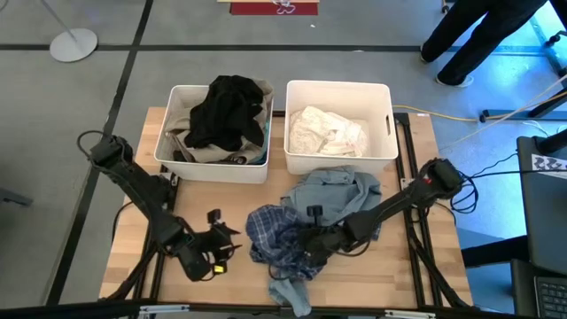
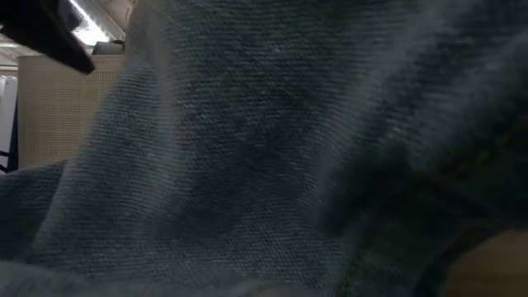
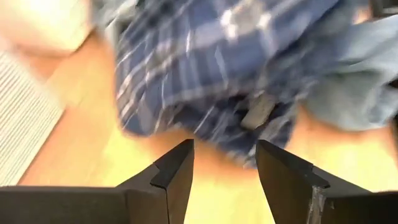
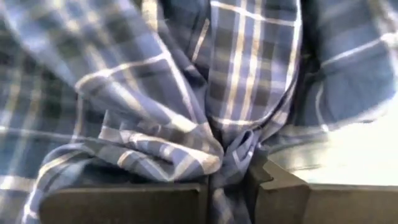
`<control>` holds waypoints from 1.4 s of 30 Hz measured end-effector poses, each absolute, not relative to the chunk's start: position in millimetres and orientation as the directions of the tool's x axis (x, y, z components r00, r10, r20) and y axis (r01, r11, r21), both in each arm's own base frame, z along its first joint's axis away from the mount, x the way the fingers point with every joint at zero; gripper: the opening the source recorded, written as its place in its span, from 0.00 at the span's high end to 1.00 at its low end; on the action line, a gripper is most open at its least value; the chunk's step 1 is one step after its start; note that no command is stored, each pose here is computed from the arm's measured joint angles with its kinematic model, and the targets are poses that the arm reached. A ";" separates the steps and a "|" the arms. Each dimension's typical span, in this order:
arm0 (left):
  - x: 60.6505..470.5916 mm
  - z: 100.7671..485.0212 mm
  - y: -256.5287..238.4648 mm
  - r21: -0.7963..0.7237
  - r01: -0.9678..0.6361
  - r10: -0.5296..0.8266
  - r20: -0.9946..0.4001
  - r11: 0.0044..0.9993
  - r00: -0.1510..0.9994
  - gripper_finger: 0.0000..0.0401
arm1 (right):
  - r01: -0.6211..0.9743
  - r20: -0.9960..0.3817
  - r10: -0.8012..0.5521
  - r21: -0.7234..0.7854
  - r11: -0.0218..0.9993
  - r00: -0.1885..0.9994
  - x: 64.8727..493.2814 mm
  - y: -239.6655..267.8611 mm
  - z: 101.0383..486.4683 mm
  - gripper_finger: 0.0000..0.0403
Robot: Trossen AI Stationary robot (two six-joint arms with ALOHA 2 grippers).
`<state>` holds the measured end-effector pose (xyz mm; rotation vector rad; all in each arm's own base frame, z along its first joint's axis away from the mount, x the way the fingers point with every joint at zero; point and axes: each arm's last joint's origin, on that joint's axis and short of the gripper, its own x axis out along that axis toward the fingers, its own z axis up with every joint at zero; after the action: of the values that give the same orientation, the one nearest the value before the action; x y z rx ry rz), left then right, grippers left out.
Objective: Sort clothes
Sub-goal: Put the blue checkered shirt into the left white bin
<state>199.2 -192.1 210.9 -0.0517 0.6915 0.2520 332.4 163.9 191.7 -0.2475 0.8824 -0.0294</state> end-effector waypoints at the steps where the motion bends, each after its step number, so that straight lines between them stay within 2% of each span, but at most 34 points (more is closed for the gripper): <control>1: 195.6 209.4 -191.9 0.035 -0.271 0.230 -0.642 0.962 0.732 0.59 | -0.068 -0.748 -0.130 -0.227 0.971 0.651 331.0 162.9 198.2 0.92; 7: 174.1 192.2 -190.2 0.047 -0.341 0.292 -0.632 0.939 0.718 0.59 | -0.017 -0.650 -0.156 -0.252 0.967 0.744 319.4 154.5 241.0 0.91; 13: 160.5 158.8 -175.9 -0.029 -0.433 0.318 -0.636 0.901 0.703 0.59 | 0.053 -0.502 -0.206 -0.302 0.952 0.840 306.5 141.7 289.6 0.92; 18: 154.9 139.1 -168.1 -0.088 -0.449 0.302 -0.624 0.889 0.721 0.59 | 0.123 -0.345 -0.261 -0.375 0.919 0.902 306.7 132.7 342.8 0.92; 26: 152.7 131.3 -163.0 -0.098 -0.454 0.318 -0.586 0.886 0.746 0.59 | 0.234 -0.076 -0.303 -0.468 0.852 0.950 321.9 92.4 432.6 0.92; 30: 152.9 131.8 -162.8 -0.088 -0.454 0.329 -0.570 0.886 0.753 0.59 | 0.255 0.051 -0.261 -0.456 0.853 0.964 324.6 63.2 469.5 0.93; 36: 152.9 131.9 -162.7 -0.086 -0.455 0.332 -0.567 0.886 0.754 0.59 | 0.208 0.234 -0.110 -0.454 0.866 0.966 334.9 21.8 492.2 0.92; 42: 153.2 132.0 -162.5 -0.070 -0.447 0.335 -0.564 0.892 0.755 0.59 | 0.243 0.320 -0.094 -0.466 0.851 0.943 358.5 -16.6 483.9 0.92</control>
<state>153.2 -162.5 132.0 -0.2061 0.5740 0.4298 358.5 -16.6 483.9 -0.5254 -0.2927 -0.1803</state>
